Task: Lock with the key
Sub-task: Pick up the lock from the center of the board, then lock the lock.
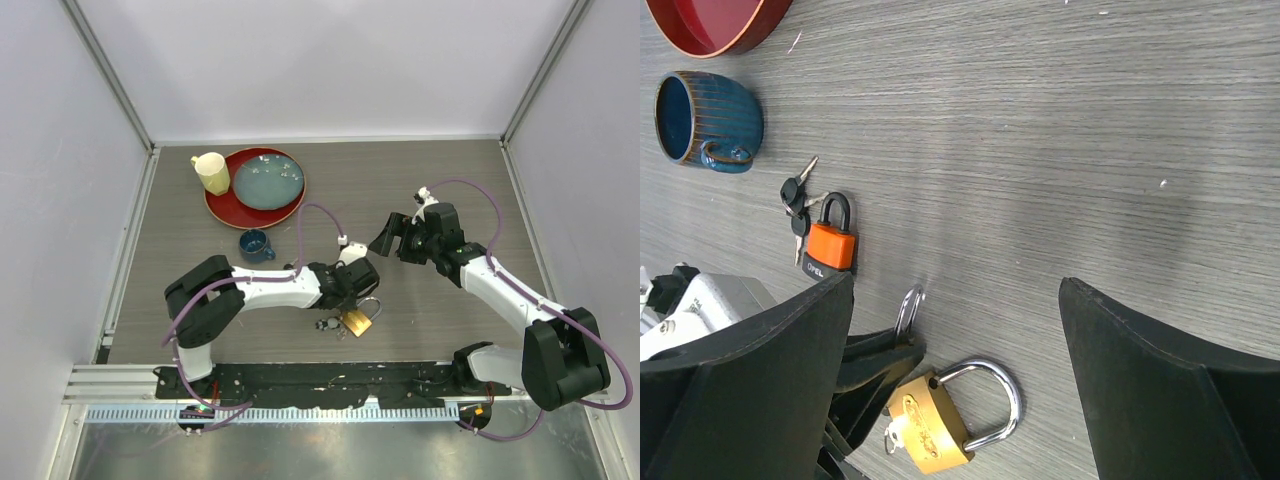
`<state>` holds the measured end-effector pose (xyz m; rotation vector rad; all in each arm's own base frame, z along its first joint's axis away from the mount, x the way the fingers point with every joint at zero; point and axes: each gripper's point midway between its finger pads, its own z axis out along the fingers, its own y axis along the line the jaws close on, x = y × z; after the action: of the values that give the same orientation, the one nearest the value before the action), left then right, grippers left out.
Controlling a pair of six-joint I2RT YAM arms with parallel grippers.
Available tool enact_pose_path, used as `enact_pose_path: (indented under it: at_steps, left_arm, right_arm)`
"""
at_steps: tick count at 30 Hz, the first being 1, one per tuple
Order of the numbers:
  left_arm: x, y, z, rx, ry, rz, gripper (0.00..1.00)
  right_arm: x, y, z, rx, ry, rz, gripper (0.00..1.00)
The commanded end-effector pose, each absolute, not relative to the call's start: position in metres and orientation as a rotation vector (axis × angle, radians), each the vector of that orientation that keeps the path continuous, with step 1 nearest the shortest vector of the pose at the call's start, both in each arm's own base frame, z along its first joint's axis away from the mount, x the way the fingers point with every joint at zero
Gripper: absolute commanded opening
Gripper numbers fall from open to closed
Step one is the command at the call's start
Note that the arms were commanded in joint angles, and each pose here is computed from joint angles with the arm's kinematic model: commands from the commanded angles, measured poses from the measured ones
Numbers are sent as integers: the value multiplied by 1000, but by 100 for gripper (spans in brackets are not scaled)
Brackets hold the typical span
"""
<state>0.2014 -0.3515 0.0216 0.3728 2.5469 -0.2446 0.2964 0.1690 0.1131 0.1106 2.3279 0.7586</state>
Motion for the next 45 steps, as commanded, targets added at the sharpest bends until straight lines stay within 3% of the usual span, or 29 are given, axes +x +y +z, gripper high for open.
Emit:
enact_pose_path:
  at_steps: [1, 10, 20, 31, 45]
  left_arm:
    - [192, -354, 13, 446, 2583, -248, 0]
    - [225, -357, 84, 461, 2448, -401, 0]
    - [244, -329, 177, 551, 2265, -683, 0]
    - [199, -307, 223, 850, 2153, -1144, 0]
    - [161, -310, 230, 1096, 2090, -1347, 0]
  right_arm:
    - [305, 172, 126, 79, 2268, 776, 89]
    - [304, 179, 146, 21, 2220, 829, 88]
    - [295, 204, 216, -177, 2001, 1029, 88]
    - [249, 242, 299, -510, 1613, 1406, 88]
    - [194, 284, 275, -848, 1665, 1493, 76]
